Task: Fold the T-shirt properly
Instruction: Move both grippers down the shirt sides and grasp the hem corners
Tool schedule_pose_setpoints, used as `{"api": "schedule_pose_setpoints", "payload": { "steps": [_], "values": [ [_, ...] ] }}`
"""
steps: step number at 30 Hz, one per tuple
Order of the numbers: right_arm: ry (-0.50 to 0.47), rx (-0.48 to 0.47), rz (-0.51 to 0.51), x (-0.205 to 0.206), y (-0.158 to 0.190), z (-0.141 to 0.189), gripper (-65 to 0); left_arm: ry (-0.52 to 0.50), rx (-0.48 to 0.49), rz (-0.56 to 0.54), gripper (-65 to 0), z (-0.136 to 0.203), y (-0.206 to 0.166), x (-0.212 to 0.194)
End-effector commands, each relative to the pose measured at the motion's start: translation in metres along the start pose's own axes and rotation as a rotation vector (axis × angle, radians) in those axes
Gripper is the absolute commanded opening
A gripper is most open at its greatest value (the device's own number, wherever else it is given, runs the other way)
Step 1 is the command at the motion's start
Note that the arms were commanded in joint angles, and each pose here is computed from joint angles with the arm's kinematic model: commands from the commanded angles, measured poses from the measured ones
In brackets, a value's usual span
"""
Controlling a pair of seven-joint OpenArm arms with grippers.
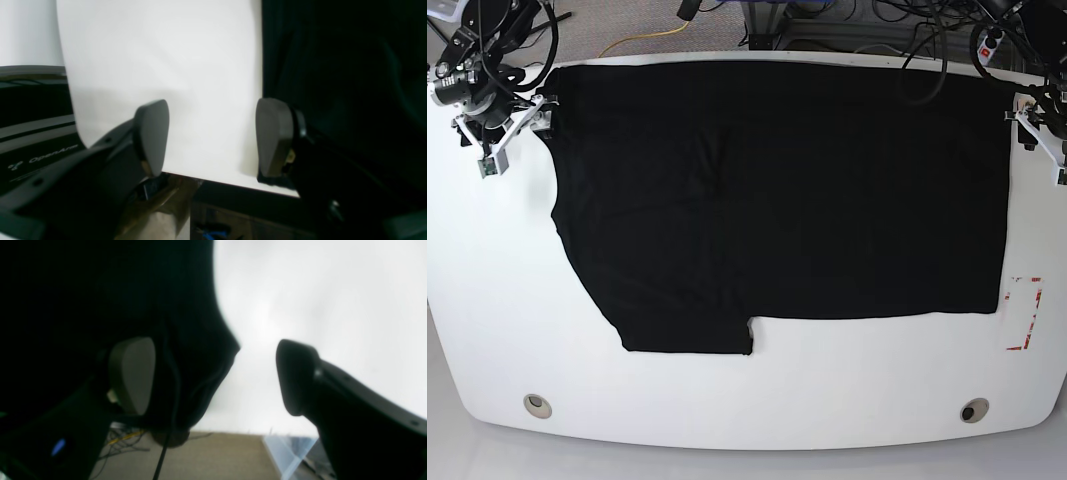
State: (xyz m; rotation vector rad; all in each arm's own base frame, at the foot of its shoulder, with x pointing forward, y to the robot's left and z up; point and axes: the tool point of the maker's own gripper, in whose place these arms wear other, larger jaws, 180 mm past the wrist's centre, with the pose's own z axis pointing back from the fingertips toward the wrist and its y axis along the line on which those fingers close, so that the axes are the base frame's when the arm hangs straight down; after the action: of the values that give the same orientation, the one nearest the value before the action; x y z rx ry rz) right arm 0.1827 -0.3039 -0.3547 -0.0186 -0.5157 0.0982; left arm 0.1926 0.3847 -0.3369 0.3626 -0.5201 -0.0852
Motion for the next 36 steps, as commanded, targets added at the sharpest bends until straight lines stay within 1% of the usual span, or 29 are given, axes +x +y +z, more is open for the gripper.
{"api": "schedule_pose_setpoints", "payload": {
  "steps": [1, 4, 7, 11, 15, 17, 21, 23, 25, 30, 36],
  "values": [
    [-0.06, 0.018, 0.02, 0.03, -0.002, -0.007, -12.0, -0.069, 0.032, 0.003, -27.2, 0.005, 0.012, 0.024],
    [-0.073, 0.018, 0.035, 0.052, -0.006, -0.018, -12.7, -0.099, 0.028, 0.004, -27.2, 0.004, 0.01, 0.038],
    [-0.078, 0.022, 0.078, 0.077, -0.002, -0.03, -14.9, -0.121, 0.019, -0.006, -27.2, 0.003, 0.006, 0.049],
    [-0.102, 0.021, 0.104, 0.113, 0.0, -0.041, -15.1, -0.158, 0.01, -0.012, -27.2, 0.003, 0.002, 0.067],
    [-0.141, 0.052, 0.14, 0.154, 0.011, -0.06, -15.5, -0.209, -0.002, -0.024, -27.2, 0.004, -0.003, 0.091],
    [-0.145, 0.07, 0.142, 0.168, 0.014, -0.072, -15.5, -0.24, -0.003, -0.025, -27.2, 0.005, -0.003, 0.105],
    [-0.15, 0.118, 0.126, 0.193, 0.021, -0.099, -15.5, -0.282, -0.01, -0.037, -27.2, 0.008, -0.007, 0.125],
    [-0.177, 0.145, 0.115, 0.211, 0.025, -0.109, -15.5, -0.297, -0.013, -0.042, -27.2, 0.009, -0.009, 0.132],
    [-0.185, 0.17, 0.099, 0.222, 0.028, -0.12, -15.5, -0.309, -0.014, -0.044, -27.2, 0.01, -0.01, 0.138],
    [-0.231, 0.229, 0.042, 0.25, 0.036, -0.144, -15.5, -0.312, -0.015, -0.048, -27.2, 0.01, -0.01, 0.14],
    [-0.289, 0.267, -0.01, 0.264, 0.037, -0.158, -15.5, -0.305, -0.013, -0.043, -27.2, 0.01, -0.009, 0.136]
  ]
}}
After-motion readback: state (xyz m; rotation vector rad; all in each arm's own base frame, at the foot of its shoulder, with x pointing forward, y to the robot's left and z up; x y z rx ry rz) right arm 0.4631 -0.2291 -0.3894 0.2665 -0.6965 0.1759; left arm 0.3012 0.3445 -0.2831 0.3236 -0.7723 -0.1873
